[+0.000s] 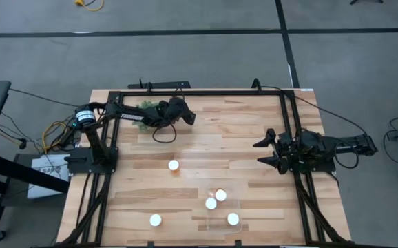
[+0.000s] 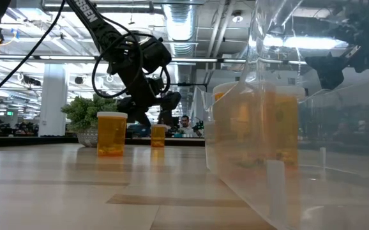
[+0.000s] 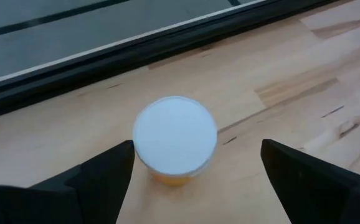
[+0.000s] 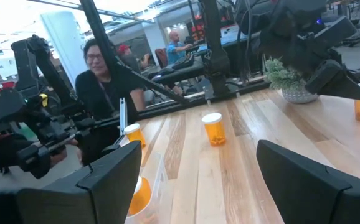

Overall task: Pick and place pill bottles into a basket
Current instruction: Put the top orange pill bottle into the transparent bin

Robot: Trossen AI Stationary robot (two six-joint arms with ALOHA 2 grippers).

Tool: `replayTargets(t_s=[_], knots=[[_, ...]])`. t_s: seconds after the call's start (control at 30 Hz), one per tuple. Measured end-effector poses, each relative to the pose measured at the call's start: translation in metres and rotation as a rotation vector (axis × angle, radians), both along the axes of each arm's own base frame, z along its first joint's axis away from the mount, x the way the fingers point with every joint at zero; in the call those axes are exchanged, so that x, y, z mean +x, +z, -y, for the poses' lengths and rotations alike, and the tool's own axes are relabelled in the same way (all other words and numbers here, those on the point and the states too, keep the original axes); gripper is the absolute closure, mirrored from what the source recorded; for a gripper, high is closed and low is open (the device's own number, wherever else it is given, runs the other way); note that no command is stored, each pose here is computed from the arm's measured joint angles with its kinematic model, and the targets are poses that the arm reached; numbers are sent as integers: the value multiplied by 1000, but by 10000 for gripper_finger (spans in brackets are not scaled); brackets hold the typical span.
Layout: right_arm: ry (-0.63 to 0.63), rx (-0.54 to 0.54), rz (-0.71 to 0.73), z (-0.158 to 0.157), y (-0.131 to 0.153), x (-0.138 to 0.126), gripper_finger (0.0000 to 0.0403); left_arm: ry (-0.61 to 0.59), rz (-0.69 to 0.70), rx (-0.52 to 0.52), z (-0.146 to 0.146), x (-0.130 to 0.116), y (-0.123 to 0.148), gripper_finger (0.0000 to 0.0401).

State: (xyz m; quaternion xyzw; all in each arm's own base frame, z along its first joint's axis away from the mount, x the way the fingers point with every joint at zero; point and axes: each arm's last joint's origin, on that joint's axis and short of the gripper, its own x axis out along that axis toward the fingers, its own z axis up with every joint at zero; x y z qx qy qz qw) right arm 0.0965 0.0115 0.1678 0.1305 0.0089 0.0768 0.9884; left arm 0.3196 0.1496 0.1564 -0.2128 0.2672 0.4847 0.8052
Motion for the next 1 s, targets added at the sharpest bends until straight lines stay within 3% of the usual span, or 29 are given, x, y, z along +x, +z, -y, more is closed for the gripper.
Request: replayTargets(t_s=[0.33,0.63,1.0], knots=[[0,0,0,0,0,0,92,-27,-58,-100,-5,8,-50,96],[0,0,0,0,0,0,92,-6,-8,3,-7,11,-34,110],[0,0,0,0,0,0,92,-1,-4,3,-9,10,-34,116]])
